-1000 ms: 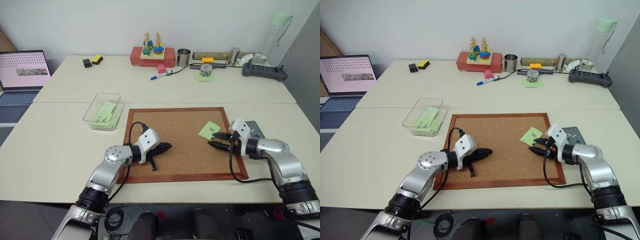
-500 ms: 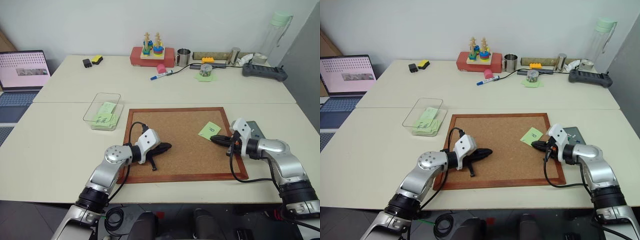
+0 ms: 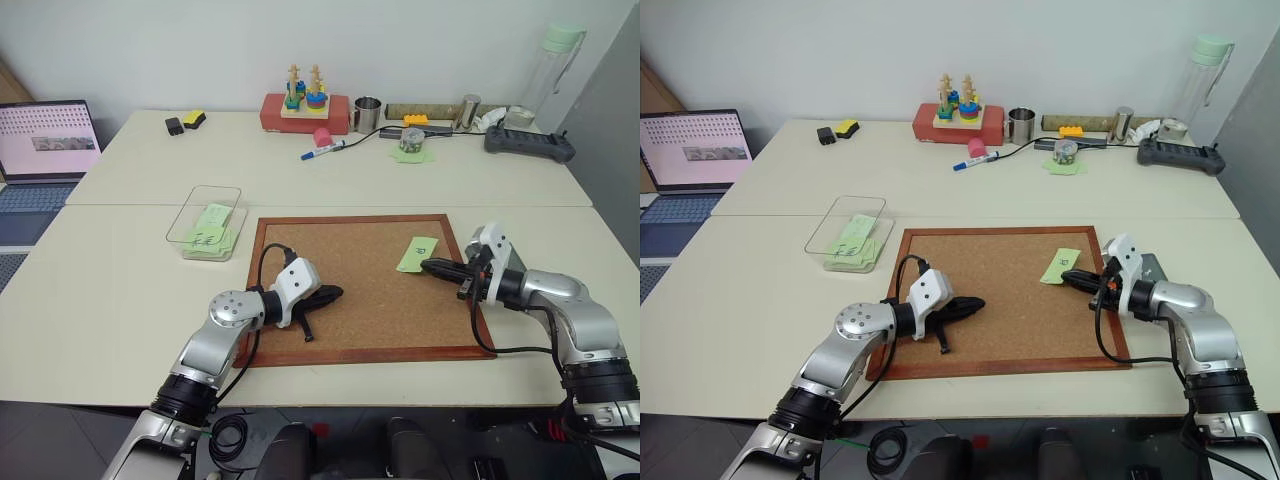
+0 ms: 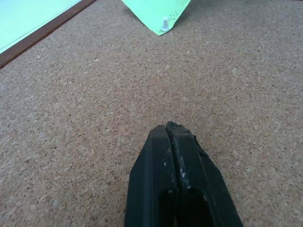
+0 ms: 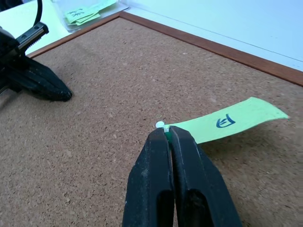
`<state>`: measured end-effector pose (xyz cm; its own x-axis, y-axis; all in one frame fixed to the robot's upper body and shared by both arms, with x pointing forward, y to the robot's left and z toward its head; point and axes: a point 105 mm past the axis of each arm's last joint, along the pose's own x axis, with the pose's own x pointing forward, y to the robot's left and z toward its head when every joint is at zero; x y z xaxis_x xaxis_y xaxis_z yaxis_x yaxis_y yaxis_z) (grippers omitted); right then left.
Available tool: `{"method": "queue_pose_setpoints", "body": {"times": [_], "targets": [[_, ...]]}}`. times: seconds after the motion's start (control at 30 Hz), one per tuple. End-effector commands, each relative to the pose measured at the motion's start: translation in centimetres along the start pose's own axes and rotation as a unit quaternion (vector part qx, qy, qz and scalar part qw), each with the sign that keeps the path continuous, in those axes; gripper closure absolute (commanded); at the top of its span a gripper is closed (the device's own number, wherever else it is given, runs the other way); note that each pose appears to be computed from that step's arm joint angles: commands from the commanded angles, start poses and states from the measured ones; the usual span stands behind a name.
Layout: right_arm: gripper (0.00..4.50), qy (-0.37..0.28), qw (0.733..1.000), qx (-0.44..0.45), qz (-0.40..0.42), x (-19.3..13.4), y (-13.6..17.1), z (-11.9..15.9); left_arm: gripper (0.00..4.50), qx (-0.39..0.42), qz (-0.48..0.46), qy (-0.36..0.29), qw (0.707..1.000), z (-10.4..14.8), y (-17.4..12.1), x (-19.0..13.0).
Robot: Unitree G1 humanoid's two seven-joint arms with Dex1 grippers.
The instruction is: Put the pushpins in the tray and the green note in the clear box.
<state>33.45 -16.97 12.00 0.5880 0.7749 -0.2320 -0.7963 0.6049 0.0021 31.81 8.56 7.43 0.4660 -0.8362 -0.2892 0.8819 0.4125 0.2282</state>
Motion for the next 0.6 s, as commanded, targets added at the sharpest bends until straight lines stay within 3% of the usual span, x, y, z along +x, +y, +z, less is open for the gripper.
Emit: {"method": "queue_pose_setpoints", "body": {"times": [0.03,0.3,0.6], "targets": [[4.49,-0.035,0.999,-0.021,-0.004,-0.4,-0.1,2.5,4.5,-0.005,-0.013,0.023,1.0,-1.1,-0.7,0.0],[4.49,-0.046,0.997,-0.024,-0.048,-2.1,-1.8,3.4,4.5,-0.005,-0.011,0.023,1.0,-1.1,-0.7,0.0],[4.49,0.018,0.98,-0.045,-0.191,-7.8,-6.5,1.4,4.5,-0.006,-0.009,0.022,1.0,-1.1,-0.7,-0.1]]}}
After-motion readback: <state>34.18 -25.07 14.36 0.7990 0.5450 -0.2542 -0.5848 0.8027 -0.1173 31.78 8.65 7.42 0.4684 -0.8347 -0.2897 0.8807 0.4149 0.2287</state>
